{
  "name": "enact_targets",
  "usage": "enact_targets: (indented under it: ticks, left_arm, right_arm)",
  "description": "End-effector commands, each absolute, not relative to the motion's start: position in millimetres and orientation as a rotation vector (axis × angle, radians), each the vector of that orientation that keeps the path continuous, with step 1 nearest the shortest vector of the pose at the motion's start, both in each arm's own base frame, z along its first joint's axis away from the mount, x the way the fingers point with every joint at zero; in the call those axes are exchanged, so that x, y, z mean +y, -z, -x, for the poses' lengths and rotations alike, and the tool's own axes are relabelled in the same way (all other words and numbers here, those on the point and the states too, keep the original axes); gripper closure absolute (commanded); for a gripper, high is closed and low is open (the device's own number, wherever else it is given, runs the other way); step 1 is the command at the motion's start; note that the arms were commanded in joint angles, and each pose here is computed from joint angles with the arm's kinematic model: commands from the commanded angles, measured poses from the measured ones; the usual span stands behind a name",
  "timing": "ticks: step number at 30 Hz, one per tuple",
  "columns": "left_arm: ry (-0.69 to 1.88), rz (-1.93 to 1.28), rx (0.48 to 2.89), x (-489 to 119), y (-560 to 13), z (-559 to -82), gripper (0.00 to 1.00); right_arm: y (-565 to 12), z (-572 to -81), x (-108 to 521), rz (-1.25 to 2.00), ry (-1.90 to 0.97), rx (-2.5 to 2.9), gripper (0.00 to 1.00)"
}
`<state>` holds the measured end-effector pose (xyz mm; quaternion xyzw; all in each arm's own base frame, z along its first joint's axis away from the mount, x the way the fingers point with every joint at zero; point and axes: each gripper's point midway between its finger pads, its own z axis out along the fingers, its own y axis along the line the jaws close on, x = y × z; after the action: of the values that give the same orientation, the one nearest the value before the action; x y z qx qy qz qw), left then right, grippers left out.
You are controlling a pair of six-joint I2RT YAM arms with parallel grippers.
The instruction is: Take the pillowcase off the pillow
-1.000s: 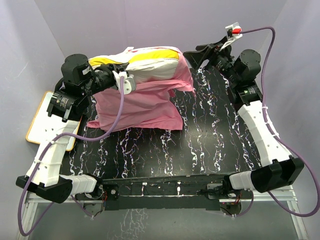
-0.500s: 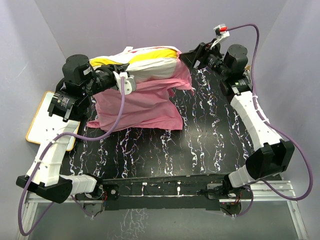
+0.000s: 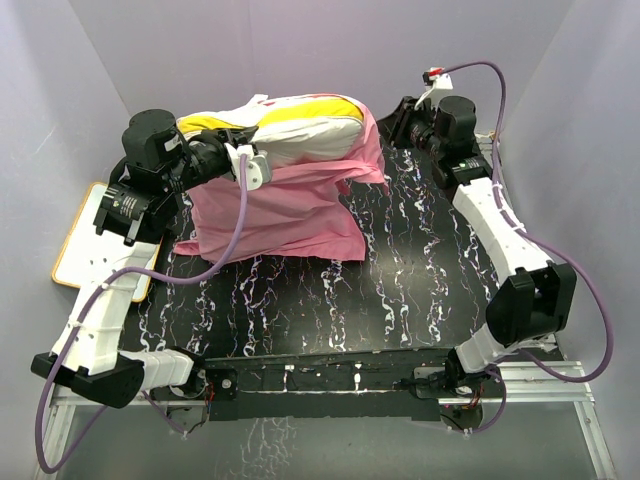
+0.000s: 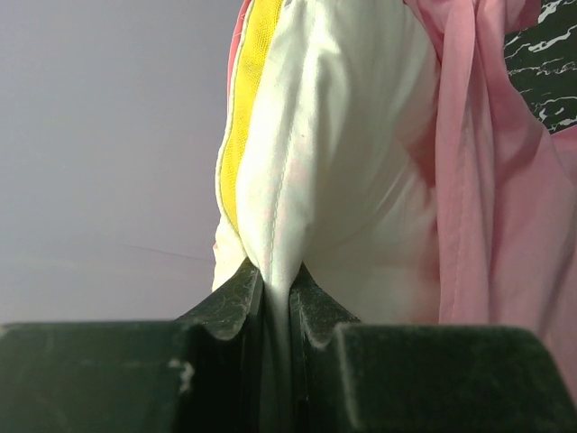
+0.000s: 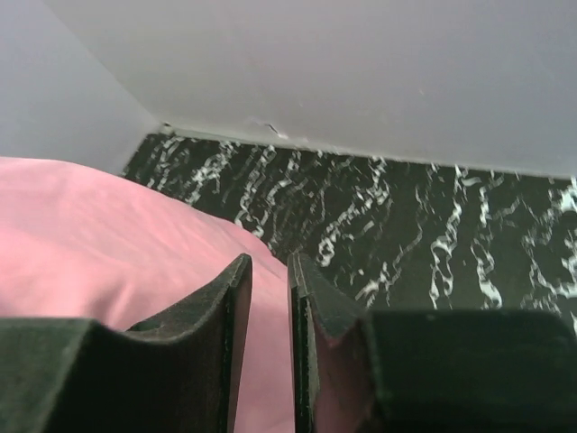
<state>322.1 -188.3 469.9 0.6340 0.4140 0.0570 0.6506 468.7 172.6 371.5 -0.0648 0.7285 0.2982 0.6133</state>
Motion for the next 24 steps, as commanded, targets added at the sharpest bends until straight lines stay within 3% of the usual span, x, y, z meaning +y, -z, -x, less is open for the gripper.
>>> enact_targets:
  ticks: [1, 3, 8, 11, 20, 24]
  left_arm:
    - [-0.163, -1.379, 0.785, -188.4, -517.4, -299.1, 1.00]
    - [-0.162, -1.384, 0.791, -188.4, -515.0, -299.9, 1.00]
    - [-0.165, -1.396, 0.800, -188.7, -507.7, -302.4, 1.00]
    - [-0.159, -1.402, 0.795, -190.5, -505.9, -303.7, 1.00]
    - [-0.147, -1.411, 0.803, -191.1, -501.8, -302.6, 1.00]
    - [-0.140, -1.400, 0.794, -191.9, -503.9, -300.9, 1.00]
  right_arm:
    - [-383.5, -472.7, 154.7, 0.109, -0.604, 1.647, 0.76]
    - [-405.5, -464.6, 152.6, 0.116, -0.605, 1.596, 0.74]
    - [-491.3, -419.7, 156.1, 0.177, -0.680, 1.364, 0.47]
    - [-522.5, -404.2, 169.3, 0.222, -0.735, 1.294, 0.37]
    - [-519.7, -389.4, 246.6, 0.503, -0.762, 1.312, 0.26]
    - [-499.1, -405.7, 248.1, 0.498, -0.685, 1.386, 0.27]
